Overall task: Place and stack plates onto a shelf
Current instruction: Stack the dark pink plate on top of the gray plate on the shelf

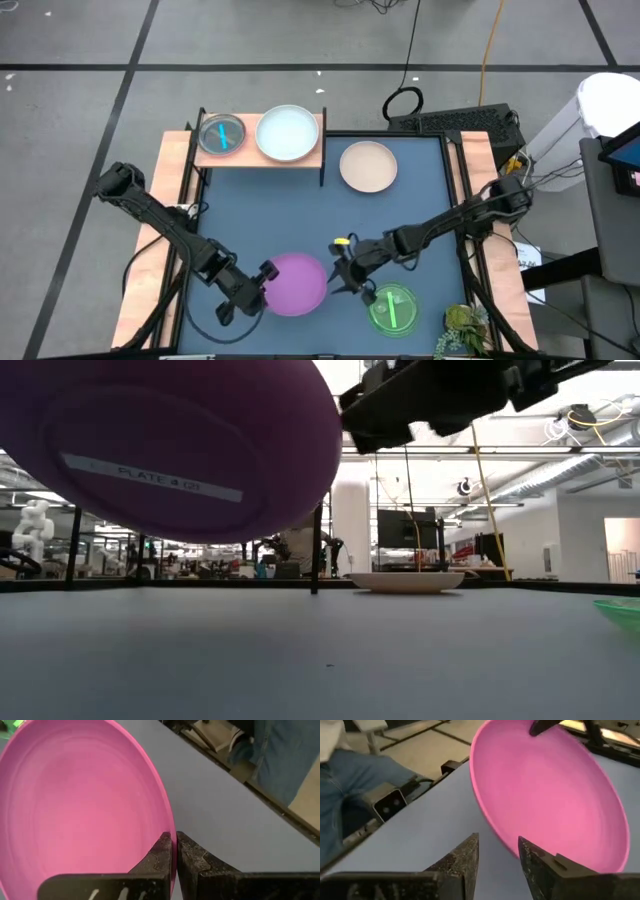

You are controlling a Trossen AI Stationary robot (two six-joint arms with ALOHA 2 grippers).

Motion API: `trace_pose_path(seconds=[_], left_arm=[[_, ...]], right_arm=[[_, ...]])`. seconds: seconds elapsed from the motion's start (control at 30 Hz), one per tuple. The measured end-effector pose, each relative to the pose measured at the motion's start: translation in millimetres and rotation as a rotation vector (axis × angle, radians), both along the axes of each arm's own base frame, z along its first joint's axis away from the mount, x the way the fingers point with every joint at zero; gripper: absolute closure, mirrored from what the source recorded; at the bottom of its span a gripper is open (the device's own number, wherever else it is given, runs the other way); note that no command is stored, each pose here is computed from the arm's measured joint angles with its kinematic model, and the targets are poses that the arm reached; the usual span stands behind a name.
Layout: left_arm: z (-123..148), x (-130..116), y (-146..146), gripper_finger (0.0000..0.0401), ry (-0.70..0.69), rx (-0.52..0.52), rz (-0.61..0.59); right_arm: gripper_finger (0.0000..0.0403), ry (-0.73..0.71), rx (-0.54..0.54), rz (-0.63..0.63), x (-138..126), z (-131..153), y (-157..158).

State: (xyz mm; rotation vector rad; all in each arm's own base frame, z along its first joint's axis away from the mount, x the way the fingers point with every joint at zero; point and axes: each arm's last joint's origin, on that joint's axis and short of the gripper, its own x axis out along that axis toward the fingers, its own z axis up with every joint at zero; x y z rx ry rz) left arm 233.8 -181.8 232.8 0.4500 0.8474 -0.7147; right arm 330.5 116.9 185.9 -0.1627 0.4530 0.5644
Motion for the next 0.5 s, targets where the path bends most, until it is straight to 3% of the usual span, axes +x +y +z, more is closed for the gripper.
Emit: trace_pose_path(seconds=[0.27,0.5], left_arm=[[1,2,2,0.0391,0.044,-0.071,-0.026],[1,4,3,0.0391,0.03,-0.071,-0.056]], right_arm=[[0.0298,0.002,-0.099,0.062,19,-8,11],[0.033,-0.019,-0.128,0.118,18,-8,15]])
